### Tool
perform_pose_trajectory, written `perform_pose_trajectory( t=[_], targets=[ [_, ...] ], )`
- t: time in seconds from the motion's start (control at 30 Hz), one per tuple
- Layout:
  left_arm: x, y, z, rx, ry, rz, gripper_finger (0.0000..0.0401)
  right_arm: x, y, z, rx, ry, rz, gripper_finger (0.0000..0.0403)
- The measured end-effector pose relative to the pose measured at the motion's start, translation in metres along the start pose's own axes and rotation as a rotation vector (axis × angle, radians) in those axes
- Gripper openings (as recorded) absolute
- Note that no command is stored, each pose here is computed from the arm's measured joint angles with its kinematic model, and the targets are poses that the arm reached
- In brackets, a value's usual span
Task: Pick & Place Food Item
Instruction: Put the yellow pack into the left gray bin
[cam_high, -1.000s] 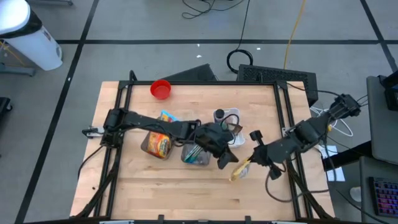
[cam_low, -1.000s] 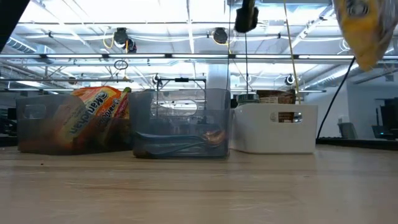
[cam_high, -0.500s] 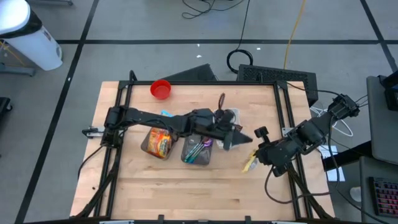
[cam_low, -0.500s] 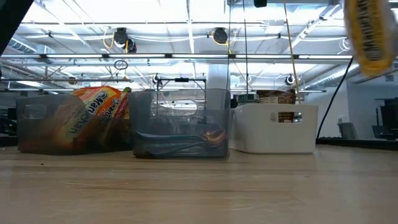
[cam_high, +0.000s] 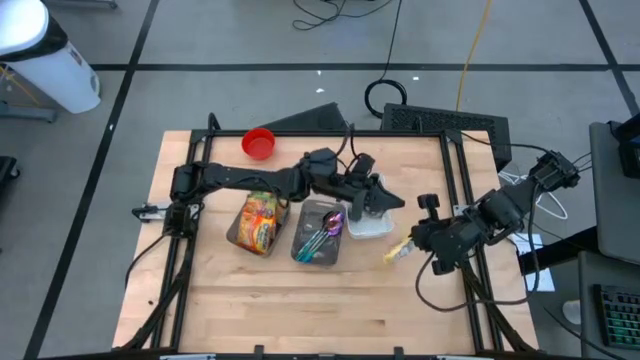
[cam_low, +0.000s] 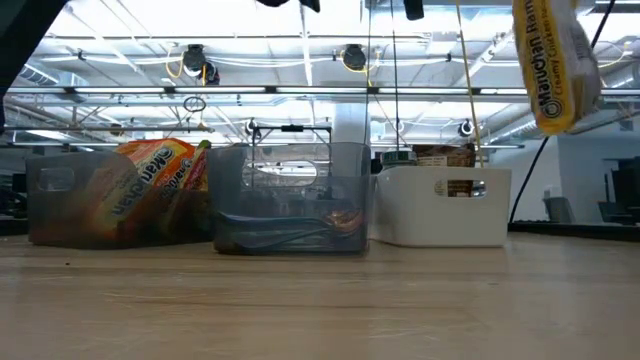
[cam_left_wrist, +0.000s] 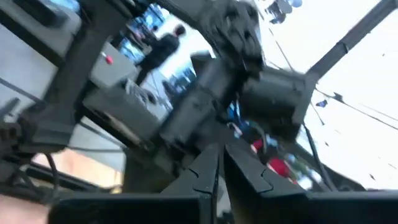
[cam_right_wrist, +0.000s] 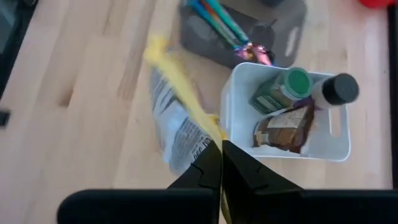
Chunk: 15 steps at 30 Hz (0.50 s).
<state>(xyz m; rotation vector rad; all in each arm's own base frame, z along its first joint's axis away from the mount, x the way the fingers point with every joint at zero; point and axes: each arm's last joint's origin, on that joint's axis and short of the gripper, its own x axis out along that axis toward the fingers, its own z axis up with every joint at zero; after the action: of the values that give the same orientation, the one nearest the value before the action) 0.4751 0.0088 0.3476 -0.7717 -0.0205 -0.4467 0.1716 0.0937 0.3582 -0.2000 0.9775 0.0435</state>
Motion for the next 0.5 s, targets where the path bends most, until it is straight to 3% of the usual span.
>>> perform_pose_trajectory(
  t=[0.13, 0.4, 0.5],
  targets=[
    [-0.005, 0.005, 0.006, 0.003, 0.057, -0.049, 0.0065, 0.002, -0.012, 0.002, 0.113, -0.002, -0.026, 0.0],
    [-0.016, 0.016, 0.018, -0.019, 0.157, -0.131, 0.0193, 0.007, -0.031, 0.005, 0.271, 0.009, -0.078, 0.0],
    [-0.025, 0.027, 0.029, -0.061, 0.168, -0.115, 0.0225, 0.009, -0.04, 0.005, 0.367, 0.012, -0.103, 0.0]
  ],
)
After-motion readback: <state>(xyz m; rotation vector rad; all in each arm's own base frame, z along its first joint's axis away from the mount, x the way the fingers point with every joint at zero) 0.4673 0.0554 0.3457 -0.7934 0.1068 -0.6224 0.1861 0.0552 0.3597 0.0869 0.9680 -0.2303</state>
